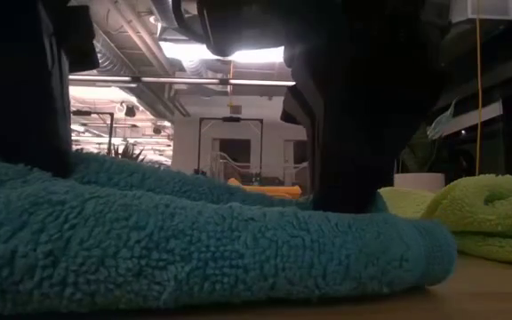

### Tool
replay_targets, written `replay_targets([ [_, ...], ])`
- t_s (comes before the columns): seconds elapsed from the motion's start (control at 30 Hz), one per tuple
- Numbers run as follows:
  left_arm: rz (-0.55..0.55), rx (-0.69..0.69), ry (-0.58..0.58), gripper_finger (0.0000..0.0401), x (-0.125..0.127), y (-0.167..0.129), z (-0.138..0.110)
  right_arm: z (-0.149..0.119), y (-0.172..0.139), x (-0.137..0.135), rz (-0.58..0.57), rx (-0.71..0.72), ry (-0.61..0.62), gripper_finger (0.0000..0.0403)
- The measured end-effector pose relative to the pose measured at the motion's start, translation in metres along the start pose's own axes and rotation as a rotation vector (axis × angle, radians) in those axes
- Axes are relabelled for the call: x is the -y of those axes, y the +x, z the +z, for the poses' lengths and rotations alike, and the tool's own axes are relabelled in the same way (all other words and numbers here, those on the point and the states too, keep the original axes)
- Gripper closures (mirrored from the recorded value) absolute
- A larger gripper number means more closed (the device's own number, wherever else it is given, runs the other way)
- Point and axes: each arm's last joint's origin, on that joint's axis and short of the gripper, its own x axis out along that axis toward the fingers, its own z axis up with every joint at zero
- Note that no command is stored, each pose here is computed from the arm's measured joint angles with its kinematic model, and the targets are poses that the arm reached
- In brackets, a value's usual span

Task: Fold microfiber towels
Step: Fold the blue towel

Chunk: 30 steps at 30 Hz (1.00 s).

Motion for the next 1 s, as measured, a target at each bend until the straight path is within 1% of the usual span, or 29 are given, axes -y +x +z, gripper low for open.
replay_targets([
  [0.13, 0.003, -0.001, 0.008, 0.0401, -0.001, 0.001, 0.002, 0.001, 0.0, 0.0, 0.002, 0.007, -0.003, 0.0387],
  [0.27, 0.002, 0.0, 0.004, 0.04, -0.001, 0.001, 0.002, 0.001, 0.0, 0.0, -0.006, 0.014, -0.002, 0.0361],
  [0.33, 0.002, -0.001, 0.004, 0.0392, -0.001, 0.001, 0.002, 0.001, 0.0, 0.0, -0.008, 0.015, -0.003, 0.0346],
  [0.53, 0.002, -0.002, -0.006, 0.0343, -0.001, 0.001, 0.002, 0.001, 0.0, 0.0, -0.01, 0.016, -0.002, 0.0308],
  [0.73, 0.0, -0.068, -0.065, 0.0289, -0.003, 0.001, 0.001, 0.001, 0.001, 0.0, -0.011, 0.013, 0.024, 0.0281],
  [0.83, 0.017, -0.078, -0.071, 0.0264, -0.005, 0.001, 0.0, 0.001, 0.001, 0.0, -0.008, 0.011, 0.046, 0.0272],
  [1.0, -0.008, -0.071, -0.075, 0.024, -0.006, -0.011, 0.003, 0.002, -0.006, 0.0, -0.011, -0.003, 0.05, 0.0268],
])
